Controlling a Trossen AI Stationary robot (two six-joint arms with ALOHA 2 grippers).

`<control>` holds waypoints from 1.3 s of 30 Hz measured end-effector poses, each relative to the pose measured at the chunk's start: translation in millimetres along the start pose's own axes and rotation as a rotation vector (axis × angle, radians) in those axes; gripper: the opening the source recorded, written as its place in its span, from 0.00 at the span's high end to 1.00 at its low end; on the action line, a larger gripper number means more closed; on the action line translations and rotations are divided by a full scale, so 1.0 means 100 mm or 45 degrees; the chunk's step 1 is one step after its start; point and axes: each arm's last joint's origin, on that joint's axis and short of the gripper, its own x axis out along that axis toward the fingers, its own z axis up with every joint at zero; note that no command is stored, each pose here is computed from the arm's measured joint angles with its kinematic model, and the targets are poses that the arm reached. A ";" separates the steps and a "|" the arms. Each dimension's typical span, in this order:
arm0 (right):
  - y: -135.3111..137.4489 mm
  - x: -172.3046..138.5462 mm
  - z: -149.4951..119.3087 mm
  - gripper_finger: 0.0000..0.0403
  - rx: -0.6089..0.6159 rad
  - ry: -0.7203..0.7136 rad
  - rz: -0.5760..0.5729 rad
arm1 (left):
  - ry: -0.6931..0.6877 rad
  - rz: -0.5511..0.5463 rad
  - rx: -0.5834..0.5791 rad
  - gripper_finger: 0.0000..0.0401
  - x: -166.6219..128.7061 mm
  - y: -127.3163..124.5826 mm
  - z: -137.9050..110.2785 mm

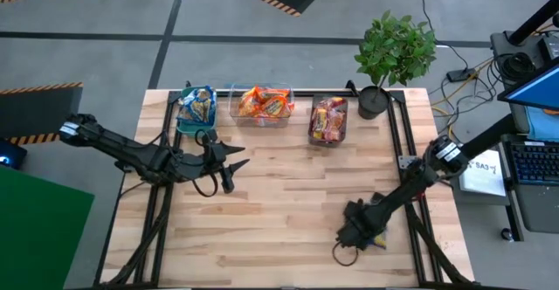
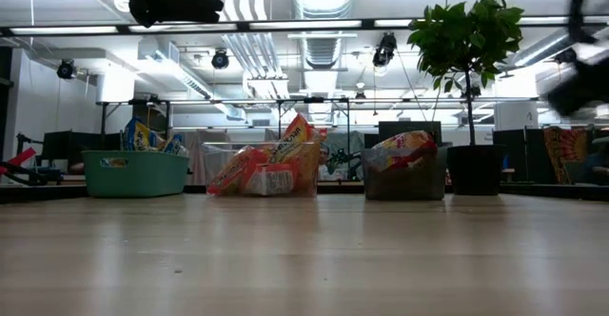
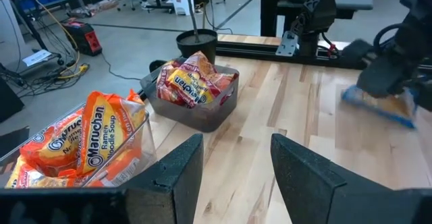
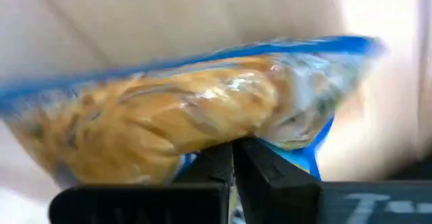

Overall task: Sort Maruchan noodles
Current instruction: Put the blue noodle pack into the green bin

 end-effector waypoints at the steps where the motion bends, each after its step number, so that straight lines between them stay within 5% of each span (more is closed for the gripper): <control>1: 0.04 -0.05 0.07 0.98 0.009 -0.108 0.030 | 0.000 0.000 0.000 0.61 0.00 0.00 0.00; 5: 0.28 -0.40 0.39 0.98 -0.030 -0.641 0.227 | -0.007 -0.001 -0.006 0.61 0.00 0.00 0.01; 8: 0.39 -0.76 0.55 0.98 -0.148 -0.869 0.296 | -0.013 -0.003 -0.010 0.61 0.00 0.00 0.01; 17: 0.54 -1.43 0.56 0.98 -0.550 -1.059 0.385 | -0.002 -0.040 -0.012 0.61 0.01 -0.02 0.01; 25: 0.65 -1.27 0.34 0.98 -0.730 -1.061 0.345 | 0.051 -0.462 -0.013 0.61 0.02 -0.14 0.00; 39: 0.41 -1.00 0.34 0.98 -0.869 -1.328 0.481 | 0.011 -0.482 -0.003 0.61 0.05 -0.18 0.05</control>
